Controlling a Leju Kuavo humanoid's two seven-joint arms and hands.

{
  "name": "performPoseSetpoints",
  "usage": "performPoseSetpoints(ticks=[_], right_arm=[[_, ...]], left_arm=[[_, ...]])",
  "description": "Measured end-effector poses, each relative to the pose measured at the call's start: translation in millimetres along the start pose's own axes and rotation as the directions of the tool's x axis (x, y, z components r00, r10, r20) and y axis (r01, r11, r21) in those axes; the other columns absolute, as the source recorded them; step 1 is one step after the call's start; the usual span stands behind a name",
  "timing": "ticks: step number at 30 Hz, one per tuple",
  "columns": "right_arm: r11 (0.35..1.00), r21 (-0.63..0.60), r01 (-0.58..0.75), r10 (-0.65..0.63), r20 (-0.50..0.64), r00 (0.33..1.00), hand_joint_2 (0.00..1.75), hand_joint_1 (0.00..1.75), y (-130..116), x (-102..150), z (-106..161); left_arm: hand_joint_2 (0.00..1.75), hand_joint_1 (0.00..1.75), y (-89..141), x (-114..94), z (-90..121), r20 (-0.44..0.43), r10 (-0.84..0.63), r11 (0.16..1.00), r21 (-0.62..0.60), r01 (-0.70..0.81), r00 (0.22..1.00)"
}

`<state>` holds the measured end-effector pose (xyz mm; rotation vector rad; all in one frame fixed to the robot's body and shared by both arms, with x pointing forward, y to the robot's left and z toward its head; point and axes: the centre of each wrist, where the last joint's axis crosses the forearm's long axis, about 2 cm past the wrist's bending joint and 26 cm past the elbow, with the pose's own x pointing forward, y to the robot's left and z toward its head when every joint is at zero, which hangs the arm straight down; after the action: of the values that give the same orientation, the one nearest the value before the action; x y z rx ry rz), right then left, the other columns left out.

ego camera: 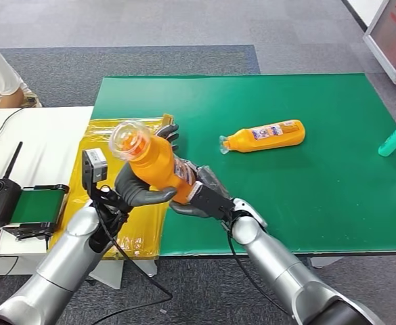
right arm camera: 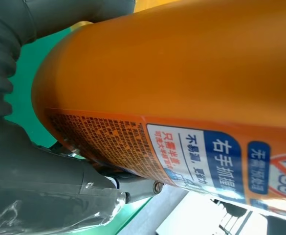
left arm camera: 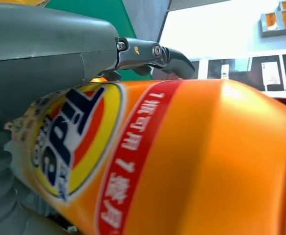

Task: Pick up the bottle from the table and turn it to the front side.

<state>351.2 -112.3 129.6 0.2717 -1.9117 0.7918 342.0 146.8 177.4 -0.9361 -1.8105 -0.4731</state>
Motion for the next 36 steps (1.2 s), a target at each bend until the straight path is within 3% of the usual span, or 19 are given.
performPoseSetpoints(ticks=[10,14,31,34,35,36], right_arm=[[1.000,0.012,-0.013,0.013,-0.017,1.000,1.75,1.75,3.9,-1.6,-0.1],[1.000,0.015,-0.018,0.018,-0.021,1.000,1.75,1.75,3.5,-2.2,-0.3],[1.000,-0.009,0.008,-0.008,-0.027,1.000,1.75,1.75,2.5,-4.4,0.9],[1.000,-0.021,0.018,-0.019,-0.029,0.999,1.75,1.75,1.4,-4.8,1.2],[0.999,-0.027,0.022,-0.023,-0.029,0.999,1.75,1.46,0.6,-4.9,1.1],[0.999,-0.034,0.026,-0.027,-0.029,0.999,1.75,1.03,-0.4,-4.8,0.8]], left_arm=[[1.75,0.00,-1.8,-0.2,-1.8,0.000,-0.012,1.000,0.009,0.012,1.000],[1.75,1.75,-2.1,-0.3,-2.1,0.000,-0.012,1.000,0.013,0.012,1.000],[1.75,1.75,-0.7,0.1,-1.6,0.001,-0.009,0.999,0.035,0.009,1.000],[1.75,1.75,-0.8,-0.8,-1.0,0.014,-0.082,0.994,0.076,0.081,0.997],[1.75,1.75,-1.8,-1.6,-0.3,0.024,-0.155,0.983,0.106,0.152,0.988],[1.75,1.75,-3.7,-2.5,0.8,0.036,-0.257,0.957,0.147,0.249,0.966]])
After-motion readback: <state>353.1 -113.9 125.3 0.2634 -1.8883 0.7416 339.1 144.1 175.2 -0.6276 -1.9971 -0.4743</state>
